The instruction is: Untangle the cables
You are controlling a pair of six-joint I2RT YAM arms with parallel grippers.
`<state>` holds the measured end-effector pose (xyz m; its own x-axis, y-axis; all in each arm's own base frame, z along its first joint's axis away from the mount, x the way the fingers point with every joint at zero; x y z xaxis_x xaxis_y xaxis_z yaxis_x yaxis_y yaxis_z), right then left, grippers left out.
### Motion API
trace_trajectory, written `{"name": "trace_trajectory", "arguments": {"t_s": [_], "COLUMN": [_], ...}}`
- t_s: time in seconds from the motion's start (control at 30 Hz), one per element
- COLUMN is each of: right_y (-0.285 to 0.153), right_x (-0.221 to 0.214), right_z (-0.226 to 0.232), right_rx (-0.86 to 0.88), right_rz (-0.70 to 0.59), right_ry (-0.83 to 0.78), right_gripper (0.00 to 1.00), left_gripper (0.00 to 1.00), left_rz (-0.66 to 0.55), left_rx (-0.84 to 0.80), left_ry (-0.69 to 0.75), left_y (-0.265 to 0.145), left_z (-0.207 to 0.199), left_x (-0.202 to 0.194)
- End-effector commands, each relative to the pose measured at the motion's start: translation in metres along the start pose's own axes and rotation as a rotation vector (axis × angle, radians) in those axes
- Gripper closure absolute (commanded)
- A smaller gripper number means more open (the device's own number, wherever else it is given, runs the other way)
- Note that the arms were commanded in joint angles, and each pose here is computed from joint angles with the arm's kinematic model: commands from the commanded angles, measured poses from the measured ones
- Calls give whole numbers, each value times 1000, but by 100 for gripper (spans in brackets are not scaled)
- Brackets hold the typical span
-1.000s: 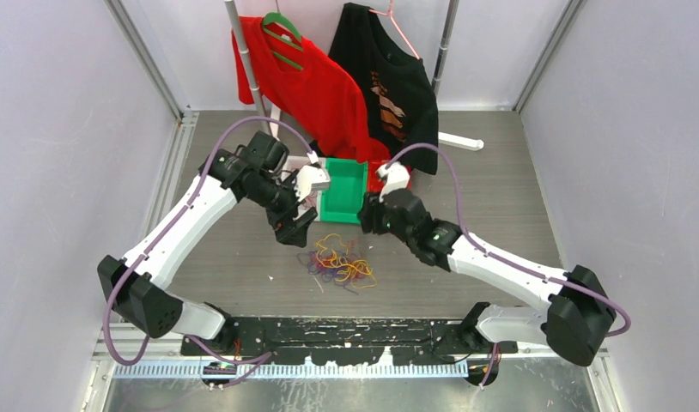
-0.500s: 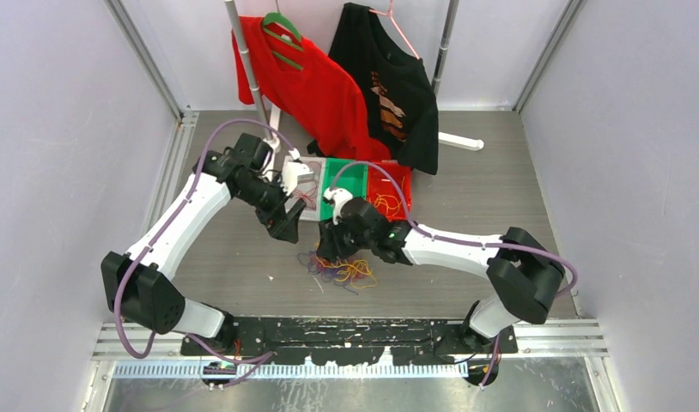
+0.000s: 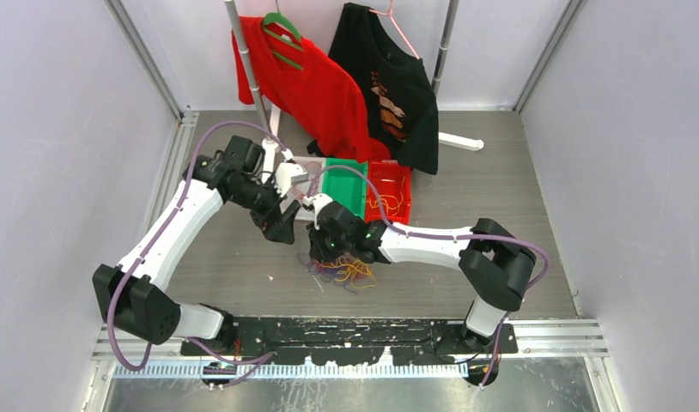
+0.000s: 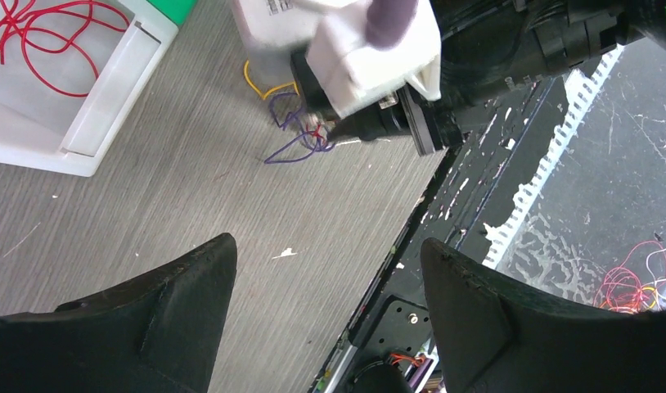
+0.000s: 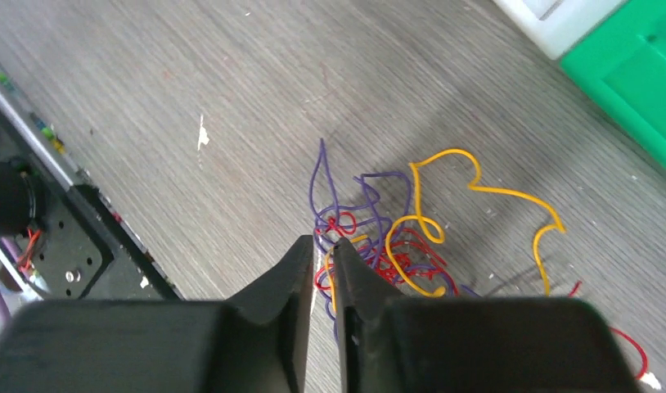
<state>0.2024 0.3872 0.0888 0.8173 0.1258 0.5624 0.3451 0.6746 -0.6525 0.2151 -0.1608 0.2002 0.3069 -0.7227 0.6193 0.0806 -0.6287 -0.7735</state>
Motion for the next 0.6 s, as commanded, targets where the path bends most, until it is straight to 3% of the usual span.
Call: {"name": "trace_trajectory", "arguments": {"t_s": [0.0, 0.1, 0.37, 0.47, 0.57], "right_y": [-13, -25, -53, -48, -36], "right_x": [36, 46, 59, 53, 42], "right_z": [10, 15, 18, 8, 6], "right_rx": [-28, -22, -39, -90, -135], "right_rz": [-123, -158, -211, -204, -205], "right_ry": [-25, -32, -27, 26, 40], "right_gripper": [88, 99, 98, 55, 39], "left_gripper": [17, 17, 17, 17, 17], "left_rz": [-59, -60, -69, -73, -81], "left_rx": [11, 13, 22, 24, 28], "left_ry": [47, 49, 62, 67, 70], "left_y": [-11, -13, -17, -18, -20], "left_z": [-7, -8, -11, -11, -11], "left_x": [10, 11, 12, 13, 16]}}
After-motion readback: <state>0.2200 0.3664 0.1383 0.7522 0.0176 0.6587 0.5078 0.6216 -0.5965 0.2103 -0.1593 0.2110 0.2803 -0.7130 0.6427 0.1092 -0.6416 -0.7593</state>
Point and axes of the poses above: each gripper's point midway between its finger pads, its own y axis out along the fingers, its own z axis along the line the jaws close on, x = y × z, the point moved 1 cm from there along -y, back along the fingers, and after that the axes turned 15 degrees about y, right-handed, at the moved point
